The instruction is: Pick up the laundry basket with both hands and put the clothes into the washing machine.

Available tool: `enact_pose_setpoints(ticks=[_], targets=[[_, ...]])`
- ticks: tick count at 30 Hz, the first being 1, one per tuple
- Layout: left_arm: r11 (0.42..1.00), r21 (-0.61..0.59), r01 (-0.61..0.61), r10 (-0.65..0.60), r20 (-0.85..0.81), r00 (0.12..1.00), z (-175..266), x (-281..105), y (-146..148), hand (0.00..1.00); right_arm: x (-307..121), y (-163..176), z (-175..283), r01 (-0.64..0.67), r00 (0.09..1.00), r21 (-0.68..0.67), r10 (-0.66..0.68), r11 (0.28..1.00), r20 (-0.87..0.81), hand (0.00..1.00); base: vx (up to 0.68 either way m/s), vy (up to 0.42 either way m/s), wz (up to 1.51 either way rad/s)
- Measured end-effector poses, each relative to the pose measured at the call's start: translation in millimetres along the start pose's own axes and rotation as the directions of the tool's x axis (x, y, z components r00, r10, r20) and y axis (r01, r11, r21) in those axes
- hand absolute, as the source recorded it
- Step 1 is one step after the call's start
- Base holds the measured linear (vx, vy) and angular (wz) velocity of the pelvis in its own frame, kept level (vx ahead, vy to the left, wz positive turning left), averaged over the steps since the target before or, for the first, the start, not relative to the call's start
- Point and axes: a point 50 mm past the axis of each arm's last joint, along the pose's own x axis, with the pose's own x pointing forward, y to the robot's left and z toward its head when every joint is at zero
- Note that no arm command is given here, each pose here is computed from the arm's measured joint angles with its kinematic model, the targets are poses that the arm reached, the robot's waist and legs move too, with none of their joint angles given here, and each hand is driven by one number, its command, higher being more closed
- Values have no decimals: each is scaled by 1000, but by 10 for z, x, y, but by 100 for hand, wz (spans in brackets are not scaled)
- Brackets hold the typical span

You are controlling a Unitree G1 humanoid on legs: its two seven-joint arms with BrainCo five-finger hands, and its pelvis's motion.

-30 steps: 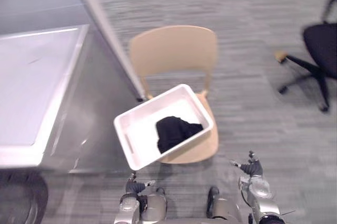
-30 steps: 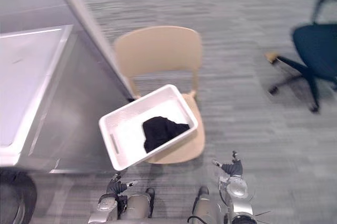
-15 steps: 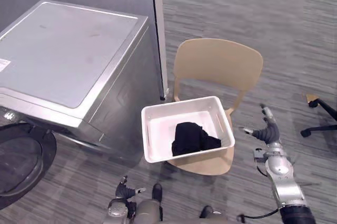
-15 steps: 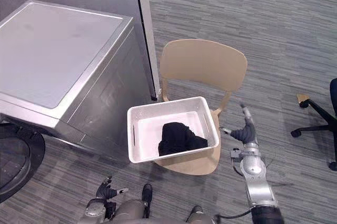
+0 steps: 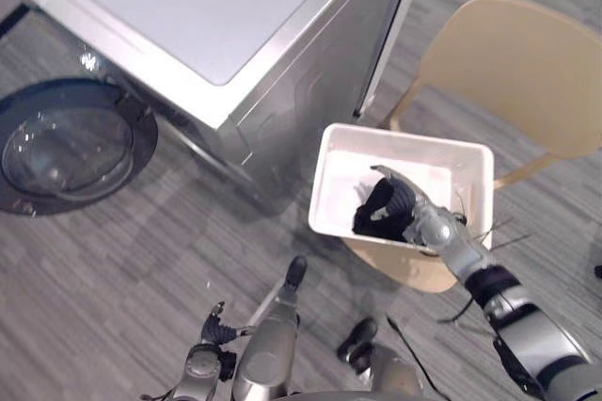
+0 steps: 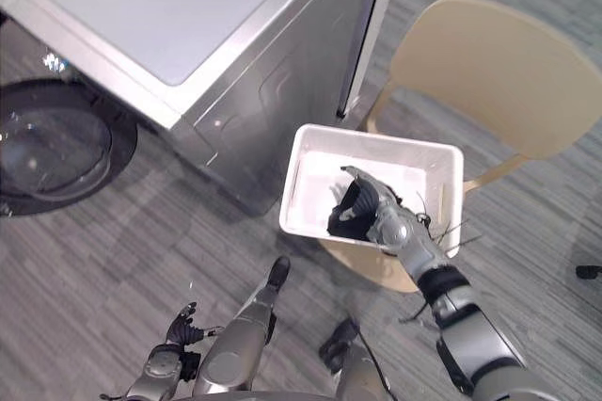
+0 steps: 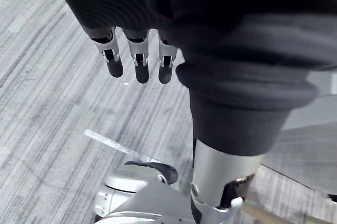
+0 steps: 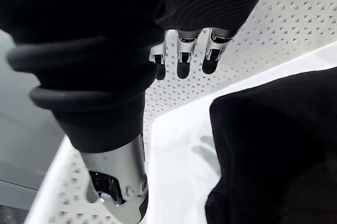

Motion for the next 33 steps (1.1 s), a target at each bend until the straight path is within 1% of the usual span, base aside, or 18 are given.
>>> enact_pose_setpoints(ticks=[2,4,6,7,8,9,11,16,18,21,23,25,26,27,29,30,31,33], targets=[[1000,-18,2,-1,51,999,179,53,-19,0,117,-222,-82,59,993,-101,-69,993,-99,0,-86,-23,2],[1000,-24,-3,5,91,996,307,83,-42,0,165,-378,-145,97,978,-154,-123,983,-168,0,-84,-51,5],[998,-64,-3,12,141,990,500,120,-110,0,190,-603,-196,181,942,-236,-237,955,-237,0,-91,-98,8],[997,-71,-1,11,146,989,526,124,-124,0,191,-627,-201,188,938,-244,-247,951,-243,0,-59,-94,10],[996,-92,0,15,170,985,632,141,-157,0,194,-698,-202,209,925,-288,-285,934,-253,0,-38,-84,8],[993,-114,-1,22,186,982,717,153,-182,0,196,-721,-195,221,918,-312,-304,924,-252,100,-42,-98,10],[989,-149,10,23,216,976,835,149,-233,0,216,-732,-138,236,917,-351,-327,906,-227,100,-19,-92,7],[977,-203,67,-7,280,960,1083,102,-448,0,354,-890,229,276,931,-430,-351,860,-105,100,-29,-69,-6],[971,-225,83,-15,288,958,1140,95,-494,0,368,-939,288,296,928,-415,-361,861,-88,100,-9,-50,-7],[969,-233,86,-15,290,957,1159,95,-504,0,382,-940,380,320,930,-338,-361,885,-65,100,9,-53,-5],[966,-245,85,-13,285,959,1155,97,-504,0,373,-814,471,328,939,-207,-342,922,-35,100,14,-48,-6],[964,-253,81,-7,279,960,1148,101,-494,0,343,-690,540,329,944,-80,-331,941,-6,100,16,-48,-6],[963,-258,77,-2,277,961,1146,104,-481,0,300,-612,592,337,941,44,-338,940,12,100,-1,-54,-16],[962,-261,73,2,276,961,1144,107,-469,0,244,-586,635,352,932,170,-361,920,23,100,-17,-47,-21],[962,-265,62,12,268,963,1117,113,-437,0,142,-610,689,376,910,351,-413,858,34,100,-48,-59,-22],[963,-264,52,18,255,967,1063,115,-411,0,40,-649,707,395,884,470,-465,789,37,100,-65,-60,-16],[964,-263,47,20,245,969,1024,114,-399,0,-16,-664,698,407,869,524,-494,748,31,100,-61,-59,-12],[969,-245,16,28,175,984,750,95,-334,0,-228,-603,557,433,831,677,-555,595,-43,100,-47,-51,-16]])
